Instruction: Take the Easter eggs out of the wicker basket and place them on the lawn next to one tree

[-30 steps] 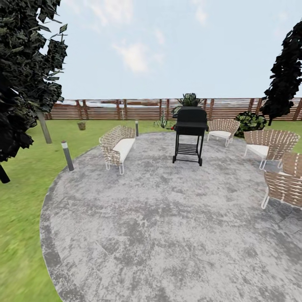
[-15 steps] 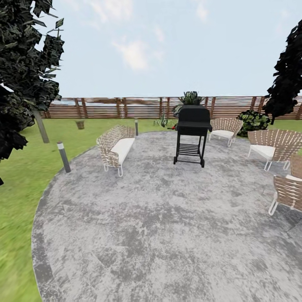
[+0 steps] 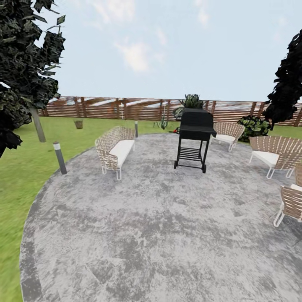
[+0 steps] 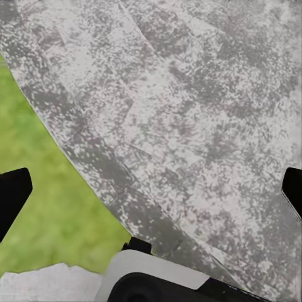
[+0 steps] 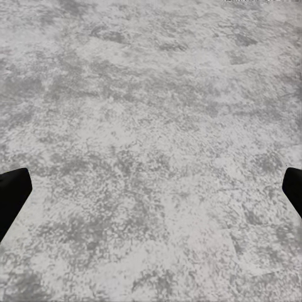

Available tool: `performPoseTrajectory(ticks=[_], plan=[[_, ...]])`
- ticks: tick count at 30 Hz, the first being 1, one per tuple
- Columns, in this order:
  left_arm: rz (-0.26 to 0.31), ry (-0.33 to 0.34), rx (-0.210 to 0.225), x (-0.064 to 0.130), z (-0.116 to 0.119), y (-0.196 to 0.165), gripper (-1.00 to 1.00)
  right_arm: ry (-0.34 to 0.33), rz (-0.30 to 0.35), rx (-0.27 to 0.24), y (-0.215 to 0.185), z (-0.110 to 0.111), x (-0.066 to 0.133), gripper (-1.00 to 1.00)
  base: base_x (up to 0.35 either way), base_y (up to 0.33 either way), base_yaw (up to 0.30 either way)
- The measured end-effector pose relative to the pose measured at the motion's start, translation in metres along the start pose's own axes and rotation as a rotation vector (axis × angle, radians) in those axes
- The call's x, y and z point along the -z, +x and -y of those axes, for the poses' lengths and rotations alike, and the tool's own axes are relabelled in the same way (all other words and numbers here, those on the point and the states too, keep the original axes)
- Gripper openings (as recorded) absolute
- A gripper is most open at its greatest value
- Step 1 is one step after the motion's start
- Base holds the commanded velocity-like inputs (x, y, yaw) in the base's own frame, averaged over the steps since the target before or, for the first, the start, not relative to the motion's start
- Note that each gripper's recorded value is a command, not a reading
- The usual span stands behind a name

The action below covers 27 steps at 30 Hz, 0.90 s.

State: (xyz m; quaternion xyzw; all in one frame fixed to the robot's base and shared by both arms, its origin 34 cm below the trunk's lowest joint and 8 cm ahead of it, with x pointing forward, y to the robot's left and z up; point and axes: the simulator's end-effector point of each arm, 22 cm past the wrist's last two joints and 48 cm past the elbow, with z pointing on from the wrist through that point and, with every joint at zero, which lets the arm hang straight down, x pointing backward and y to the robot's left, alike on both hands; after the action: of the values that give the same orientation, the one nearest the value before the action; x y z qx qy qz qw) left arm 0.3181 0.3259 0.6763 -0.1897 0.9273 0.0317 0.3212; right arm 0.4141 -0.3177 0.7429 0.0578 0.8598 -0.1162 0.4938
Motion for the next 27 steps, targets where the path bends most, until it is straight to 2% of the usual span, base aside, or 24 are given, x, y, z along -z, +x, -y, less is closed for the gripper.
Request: performPoseTrajectory(ticks=[27], plan=[[0.000,0.000,0.000,0.0000,0.0000,0.0000,1.00,-0.002,0.001,-0.001,-0.0001,-0.0014,0.0004,1.00,0.331,-0.080,0.000]])
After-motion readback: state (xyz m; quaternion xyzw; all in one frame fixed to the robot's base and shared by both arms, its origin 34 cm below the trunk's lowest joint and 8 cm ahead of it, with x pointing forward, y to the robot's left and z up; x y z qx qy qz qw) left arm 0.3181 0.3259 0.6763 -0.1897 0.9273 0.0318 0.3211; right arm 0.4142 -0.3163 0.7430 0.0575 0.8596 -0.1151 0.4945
